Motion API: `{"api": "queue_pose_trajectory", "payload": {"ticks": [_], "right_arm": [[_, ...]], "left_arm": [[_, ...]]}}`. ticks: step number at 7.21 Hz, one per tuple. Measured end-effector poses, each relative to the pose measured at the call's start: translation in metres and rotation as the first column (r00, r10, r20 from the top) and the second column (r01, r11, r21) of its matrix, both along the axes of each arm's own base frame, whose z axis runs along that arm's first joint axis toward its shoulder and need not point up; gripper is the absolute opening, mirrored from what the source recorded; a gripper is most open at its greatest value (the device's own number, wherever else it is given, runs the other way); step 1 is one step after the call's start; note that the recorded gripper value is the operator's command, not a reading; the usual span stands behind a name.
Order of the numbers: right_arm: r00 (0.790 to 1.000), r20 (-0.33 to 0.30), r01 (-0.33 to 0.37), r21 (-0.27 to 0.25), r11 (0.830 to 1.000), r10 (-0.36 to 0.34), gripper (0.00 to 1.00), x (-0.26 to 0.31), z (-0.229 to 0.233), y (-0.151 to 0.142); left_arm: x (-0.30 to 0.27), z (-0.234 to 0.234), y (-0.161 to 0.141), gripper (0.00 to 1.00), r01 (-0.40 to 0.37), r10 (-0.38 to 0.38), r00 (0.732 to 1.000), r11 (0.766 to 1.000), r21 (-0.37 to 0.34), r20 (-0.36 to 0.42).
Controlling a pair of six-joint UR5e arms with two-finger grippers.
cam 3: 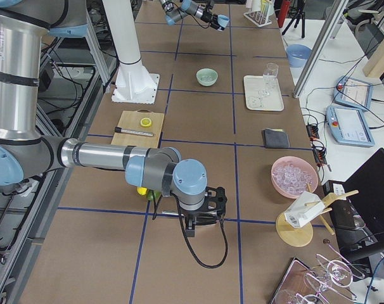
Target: Pour ice into bowl
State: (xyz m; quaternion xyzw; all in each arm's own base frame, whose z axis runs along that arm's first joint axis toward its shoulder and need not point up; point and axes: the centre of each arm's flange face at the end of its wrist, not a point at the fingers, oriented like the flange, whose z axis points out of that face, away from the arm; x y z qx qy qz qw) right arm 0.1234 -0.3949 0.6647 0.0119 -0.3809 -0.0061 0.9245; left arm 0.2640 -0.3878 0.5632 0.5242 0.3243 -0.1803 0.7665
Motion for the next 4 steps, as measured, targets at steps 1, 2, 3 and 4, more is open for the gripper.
{"api": "queue_pose_trajectory", "payload": {"ticks": [1,2,3,4], "right_arm": [[1.0,-0.001,0.0,0.002,1.0,0.0,1.0,0.0,-0.001,-0.001],[1.0,-0.002,0.0,0.004,1.0,0.0,1.0,0.0,-0.002,-0.001],[1.0,-0.002,0.0,0.006,1.0,0.0,1.0,0.0,-0.002,-0.002],[1.0,-0.002,0.0,0.007,1.0,0.0,1.0,0.0,-0.003,-0.002]], "left_arm": [[0.007,0.014,0.009,0.0,0.035,-0.035,0.999,0.999,-0.008,0.005],[0.021,0.027,0.021,0.0,0.046,-0.046,0.999,0.999,-0.016,0.0],[0.035,0.037,0.035,0.0,0.044,-0.044,0.999,0.999,-0.019,-0.002],[0.044,0.046,0.045,0.0,0.036,-0.036,0.999,0.999,-0.022,0.008]]}}
